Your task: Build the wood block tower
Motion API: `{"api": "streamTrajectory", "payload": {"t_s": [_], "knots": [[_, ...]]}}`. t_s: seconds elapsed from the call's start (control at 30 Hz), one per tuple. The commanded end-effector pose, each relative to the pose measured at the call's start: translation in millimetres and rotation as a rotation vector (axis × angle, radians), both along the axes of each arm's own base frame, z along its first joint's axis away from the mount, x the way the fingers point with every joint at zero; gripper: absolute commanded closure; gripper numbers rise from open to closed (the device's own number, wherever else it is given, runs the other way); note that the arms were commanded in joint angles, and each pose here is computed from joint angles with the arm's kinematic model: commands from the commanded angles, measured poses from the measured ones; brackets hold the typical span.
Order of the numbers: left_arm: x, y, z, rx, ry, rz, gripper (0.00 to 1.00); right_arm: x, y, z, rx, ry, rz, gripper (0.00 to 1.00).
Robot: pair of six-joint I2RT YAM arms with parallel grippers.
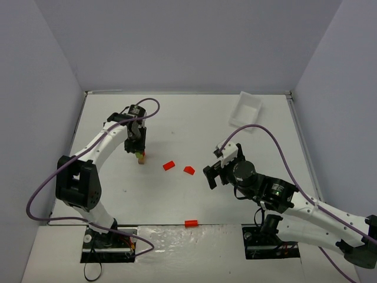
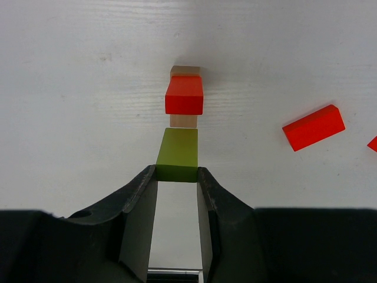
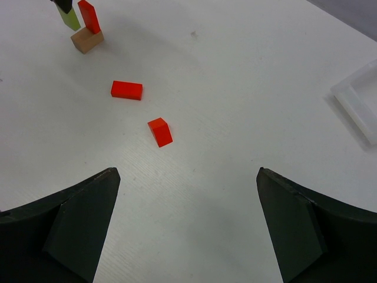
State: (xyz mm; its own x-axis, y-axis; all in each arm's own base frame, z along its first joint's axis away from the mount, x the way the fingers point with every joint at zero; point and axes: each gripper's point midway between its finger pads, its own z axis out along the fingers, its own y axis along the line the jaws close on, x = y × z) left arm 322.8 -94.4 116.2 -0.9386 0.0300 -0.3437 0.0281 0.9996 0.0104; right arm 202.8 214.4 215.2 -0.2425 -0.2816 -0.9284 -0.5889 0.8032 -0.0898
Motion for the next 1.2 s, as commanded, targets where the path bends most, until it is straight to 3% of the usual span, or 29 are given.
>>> {"api": "streamTrajectory", "payload": {"t_s": [0.0, 1.17], "knots": [[10.7, 0.0, 2.9, -0.019, -0.039, -0.005, 1.00, 8.3, 1.7, 16.2, 0.030, -0.038, -0.026, 0.00], [18.8, -0.9, -17.6, -0.039, -0.018, 0.014, 1.00, 12.2, 2.9, 8.9, 0.012, -0.021, -0.038, 0.00]]}}
